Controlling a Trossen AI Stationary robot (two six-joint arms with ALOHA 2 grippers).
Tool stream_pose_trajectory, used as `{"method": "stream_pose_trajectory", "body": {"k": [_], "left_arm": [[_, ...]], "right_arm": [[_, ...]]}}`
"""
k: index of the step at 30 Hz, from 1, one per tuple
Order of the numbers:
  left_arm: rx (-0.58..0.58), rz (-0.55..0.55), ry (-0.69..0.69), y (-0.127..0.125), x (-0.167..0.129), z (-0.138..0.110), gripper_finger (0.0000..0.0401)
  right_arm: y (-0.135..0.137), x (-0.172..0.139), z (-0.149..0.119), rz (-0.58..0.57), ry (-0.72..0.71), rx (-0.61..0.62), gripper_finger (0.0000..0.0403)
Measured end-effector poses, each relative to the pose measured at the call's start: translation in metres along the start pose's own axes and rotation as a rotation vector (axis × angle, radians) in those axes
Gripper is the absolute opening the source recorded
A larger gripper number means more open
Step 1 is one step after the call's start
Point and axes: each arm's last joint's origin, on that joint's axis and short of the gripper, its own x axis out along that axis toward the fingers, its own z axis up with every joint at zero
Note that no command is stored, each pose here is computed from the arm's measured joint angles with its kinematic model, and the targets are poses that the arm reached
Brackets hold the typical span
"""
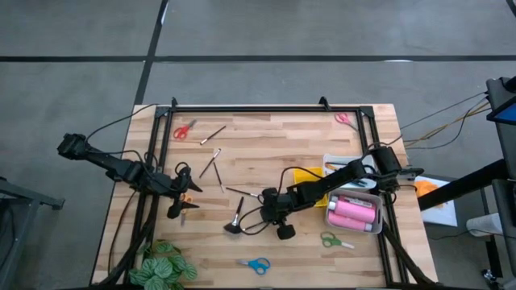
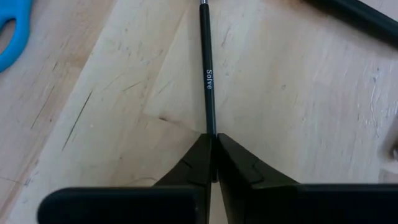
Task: Pick & Place Paint Supplies
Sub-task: Put the black paint brush into the white bin
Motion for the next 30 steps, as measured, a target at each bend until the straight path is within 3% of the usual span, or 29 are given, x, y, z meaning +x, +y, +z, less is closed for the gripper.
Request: {"method": "stream_pose_trajectory", "body": {"k": [16,30], "left_arm": [[0.000,0.000,0.000,0.000,0.000,0.000,0.0300],[0.000,0.000,0.000,0.000,0.000,0.000,0.0300]], "right_arm": [[0.000,-0.013,-0.001,-0.002,0.031,-0.064,0.0013],[-0.026,-0.070,0.012,-0.054,-0.019,-0.020,0.0013]]}}
